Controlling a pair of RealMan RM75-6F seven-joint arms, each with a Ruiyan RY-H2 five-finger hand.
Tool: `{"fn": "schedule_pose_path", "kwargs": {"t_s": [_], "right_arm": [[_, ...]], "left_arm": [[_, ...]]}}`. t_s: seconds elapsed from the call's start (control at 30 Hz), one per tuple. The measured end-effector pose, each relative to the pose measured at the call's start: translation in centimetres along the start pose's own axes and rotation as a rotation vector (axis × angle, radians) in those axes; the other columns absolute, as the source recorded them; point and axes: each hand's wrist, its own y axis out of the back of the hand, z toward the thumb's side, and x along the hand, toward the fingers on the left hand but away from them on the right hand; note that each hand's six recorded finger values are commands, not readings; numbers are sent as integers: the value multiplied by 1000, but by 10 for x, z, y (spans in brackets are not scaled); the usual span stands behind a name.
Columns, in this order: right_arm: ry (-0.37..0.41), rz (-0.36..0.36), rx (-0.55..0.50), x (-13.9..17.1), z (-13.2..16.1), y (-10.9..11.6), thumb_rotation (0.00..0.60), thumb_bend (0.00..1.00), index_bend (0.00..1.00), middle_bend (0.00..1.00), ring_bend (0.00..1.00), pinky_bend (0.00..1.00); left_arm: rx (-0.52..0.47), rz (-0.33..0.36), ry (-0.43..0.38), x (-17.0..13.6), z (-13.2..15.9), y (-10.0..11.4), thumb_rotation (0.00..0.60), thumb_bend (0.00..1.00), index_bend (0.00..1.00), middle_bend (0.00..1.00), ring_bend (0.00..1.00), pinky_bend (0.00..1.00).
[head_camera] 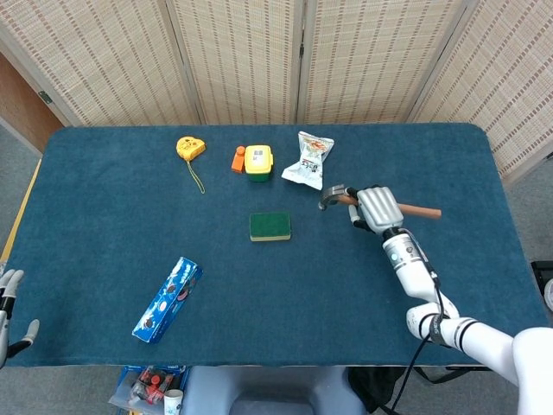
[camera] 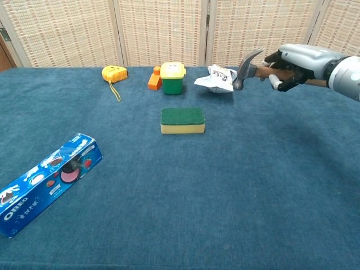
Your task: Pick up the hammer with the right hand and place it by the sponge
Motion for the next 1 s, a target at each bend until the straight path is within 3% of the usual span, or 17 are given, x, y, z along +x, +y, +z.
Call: {"fn": "schedule_pose_path", "kwargs": {"t_s": [0.53, 1.0], "right_arm": [[33, 7, -39, 3, 14, 5, 600, 578, 624, 760, 580, 537], [69, 148, -95, -9, 48, -8, 600, 578, 630, 764, 586, 538]], "left_arm": [[3, -1, 5, -2, -1, 1, 600, 324, 0, 0, 51, 0], [-1, 3, 15, -7, -6, 3, 600, 324, 0, 0, 51, 0]]}}
